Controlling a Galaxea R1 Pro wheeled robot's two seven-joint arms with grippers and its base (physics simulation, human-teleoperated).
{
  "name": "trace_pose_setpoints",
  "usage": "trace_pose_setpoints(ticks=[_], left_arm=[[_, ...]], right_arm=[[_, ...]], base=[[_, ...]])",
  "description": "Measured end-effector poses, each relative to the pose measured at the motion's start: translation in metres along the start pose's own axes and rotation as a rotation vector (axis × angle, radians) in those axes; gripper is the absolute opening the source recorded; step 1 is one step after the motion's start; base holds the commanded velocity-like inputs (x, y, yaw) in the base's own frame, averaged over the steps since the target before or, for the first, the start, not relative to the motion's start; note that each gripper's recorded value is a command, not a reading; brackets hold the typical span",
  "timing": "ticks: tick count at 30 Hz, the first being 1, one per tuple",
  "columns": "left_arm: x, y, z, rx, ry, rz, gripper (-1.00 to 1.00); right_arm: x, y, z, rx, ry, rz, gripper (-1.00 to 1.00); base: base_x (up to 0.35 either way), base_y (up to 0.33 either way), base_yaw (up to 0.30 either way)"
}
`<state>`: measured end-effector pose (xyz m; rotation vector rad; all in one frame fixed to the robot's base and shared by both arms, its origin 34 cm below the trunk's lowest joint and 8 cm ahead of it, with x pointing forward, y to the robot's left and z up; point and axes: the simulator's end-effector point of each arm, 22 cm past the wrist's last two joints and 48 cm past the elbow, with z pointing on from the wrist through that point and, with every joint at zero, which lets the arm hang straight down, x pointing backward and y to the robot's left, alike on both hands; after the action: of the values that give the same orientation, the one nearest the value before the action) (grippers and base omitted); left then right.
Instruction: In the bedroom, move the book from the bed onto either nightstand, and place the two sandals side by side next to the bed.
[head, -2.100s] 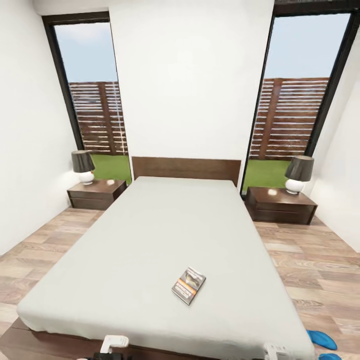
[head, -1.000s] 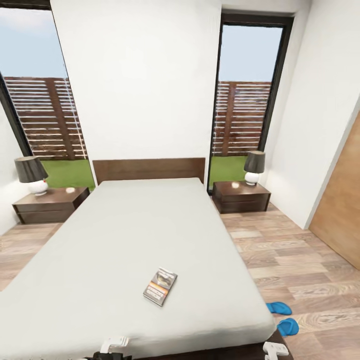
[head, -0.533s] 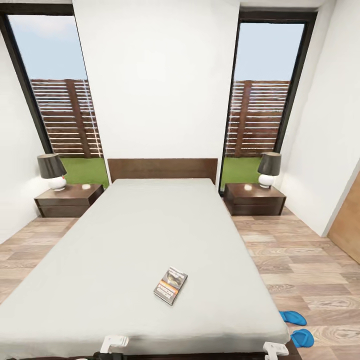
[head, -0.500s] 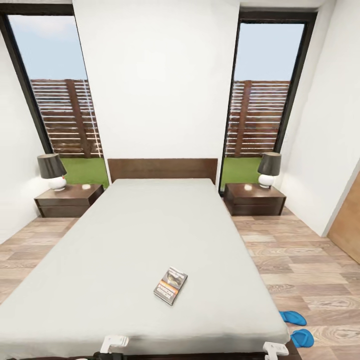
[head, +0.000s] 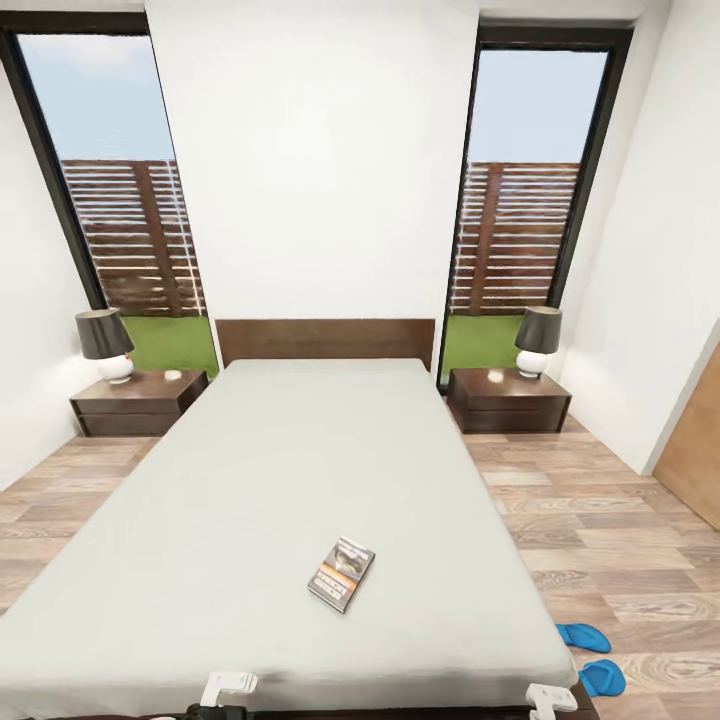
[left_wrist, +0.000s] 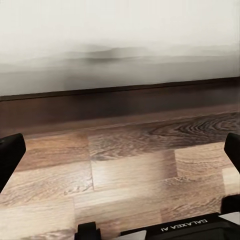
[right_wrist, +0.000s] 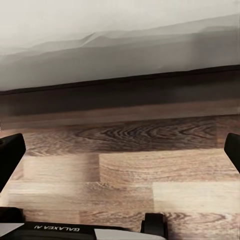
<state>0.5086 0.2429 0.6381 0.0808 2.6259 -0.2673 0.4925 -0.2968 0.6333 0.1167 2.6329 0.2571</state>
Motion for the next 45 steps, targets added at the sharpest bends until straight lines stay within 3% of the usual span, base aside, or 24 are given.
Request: trace_pose_setpoints(ticks=[11,25,45], left_arm=[[-0.004,-0.002,-0.012,0.000,0.000,0.000,1.00],[-0.008,-0.006,-0.027,0.002,0.001,0.000,1.00],[-0.008,-0.006,-0.027,0.002,-0.001,0.001,1.00]], right_arm=[[-0.003,0.003,-0.012,-0.004,0.001,0.000,1.00],[-0.007,0.005,-0.027,0.000,0.002,0.000,1.00],[-0.007,0.005,-0.027,-0.003,0.001,0.000,1.00]], base=[[0.000,0.000,0.001],[0.000,0.000,0.157],[0.000,0.000,0.002]])
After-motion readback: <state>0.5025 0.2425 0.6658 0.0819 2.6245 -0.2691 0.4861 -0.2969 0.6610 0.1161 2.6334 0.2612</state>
